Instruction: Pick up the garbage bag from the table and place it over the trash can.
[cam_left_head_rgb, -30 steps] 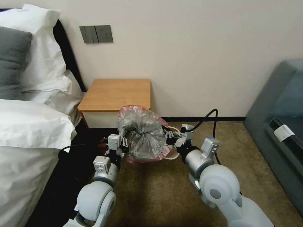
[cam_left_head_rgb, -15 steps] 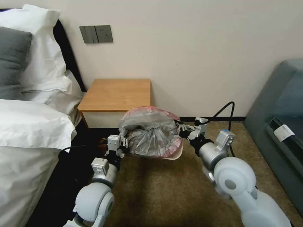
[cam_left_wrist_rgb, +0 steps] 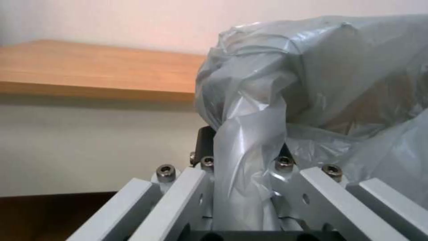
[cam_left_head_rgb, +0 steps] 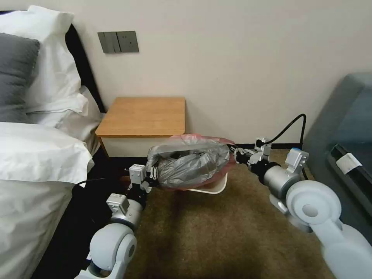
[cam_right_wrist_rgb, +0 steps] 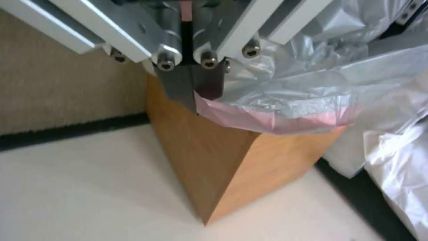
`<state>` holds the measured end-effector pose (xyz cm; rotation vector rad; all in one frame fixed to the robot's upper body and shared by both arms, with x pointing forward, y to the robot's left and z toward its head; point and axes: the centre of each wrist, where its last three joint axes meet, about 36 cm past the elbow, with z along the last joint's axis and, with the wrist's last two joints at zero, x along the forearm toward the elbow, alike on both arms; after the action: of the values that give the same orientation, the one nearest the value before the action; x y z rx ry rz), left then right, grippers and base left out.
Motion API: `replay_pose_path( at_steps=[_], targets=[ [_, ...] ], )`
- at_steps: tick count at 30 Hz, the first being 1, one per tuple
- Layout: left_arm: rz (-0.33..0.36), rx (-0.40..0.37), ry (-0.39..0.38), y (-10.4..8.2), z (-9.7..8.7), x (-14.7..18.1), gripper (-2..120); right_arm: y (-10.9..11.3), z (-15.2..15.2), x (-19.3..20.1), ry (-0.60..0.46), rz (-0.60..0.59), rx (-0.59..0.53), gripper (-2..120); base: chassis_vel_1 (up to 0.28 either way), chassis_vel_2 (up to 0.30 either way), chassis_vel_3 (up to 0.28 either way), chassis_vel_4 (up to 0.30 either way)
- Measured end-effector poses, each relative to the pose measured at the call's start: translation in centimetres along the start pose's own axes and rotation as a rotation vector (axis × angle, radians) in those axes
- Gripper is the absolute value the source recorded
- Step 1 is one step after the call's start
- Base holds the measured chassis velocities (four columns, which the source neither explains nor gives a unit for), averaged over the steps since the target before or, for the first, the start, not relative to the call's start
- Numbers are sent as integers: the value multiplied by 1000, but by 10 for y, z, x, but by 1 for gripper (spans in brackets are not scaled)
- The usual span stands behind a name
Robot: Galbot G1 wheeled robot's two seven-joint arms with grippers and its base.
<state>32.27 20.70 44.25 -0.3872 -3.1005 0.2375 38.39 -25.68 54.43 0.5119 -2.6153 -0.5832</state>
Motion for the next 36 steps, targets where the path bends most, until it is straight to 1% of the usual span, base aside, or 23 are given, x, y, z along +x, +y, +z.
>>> replay_pose_path(
  at_steps=[2,4,6,8,9,12,14,15,18,19,21,23,29,31,36],
  targets=[
    [0,10,-3,1,0,0,7,-1,-2,1,12,-8,-9,0,0,0,0,0],
    [-1,50,-9,5,-1,0,7,-2,-6,5,43,-37,-27,0,0,0,0,0],
    [1,62,-10,6,-2,0,7,-2,-7,6,49,-44,-28,0,0,0,0,0],
    [12,115,-21,10,-4,0,7,-1,-7,8,73,-64,-41,0,0,0,0,0],
    [12,115,-21,10,-4,0,7,-1,-7,8,73,-64,-41,0,0,0,0,0],
    [44,175,-33,20,-6,-1,7,-1,-9,10,86,-79,-53,0,0,0,0,0],
    [49,181,-35,21,-6,-1,7,-1,-10,10,86,-80,-53,0,0,0,0,0],
    [58,198,-39,25,-6,-1,7,-1,-11,10,87,-87,-50,0,0,0,0,0],
    [58,212,-40,28,-6,-2,7,0,-11,11,89,-97,-48,0,0,0,0,0],
    [57,234,-39,31,-6,-3,7,3,-10,14,94,-112,-46,0,0,0,0,0],
    [57,245,-37,32,-6,-3,7,4,-8,15,97,-116,-45,0,0,0,0,0],
    [54,274,-30,34,-6,-6,7,9,-3,20,106,-127,-44,0,0,0,0,0],
    [41,310,-18,35,-3,-9,7,15,5,26,109,-131,-42,0,0,0,0,0],
    [35,338,-9,34,-2,-12,7,18,9,28,106,-124,-44,0,0,0,0,0],
    [36,351,-3,32,-2,-13,7,18,14,25,87,-94,-10,0,0,0,0,0]
  ],
)
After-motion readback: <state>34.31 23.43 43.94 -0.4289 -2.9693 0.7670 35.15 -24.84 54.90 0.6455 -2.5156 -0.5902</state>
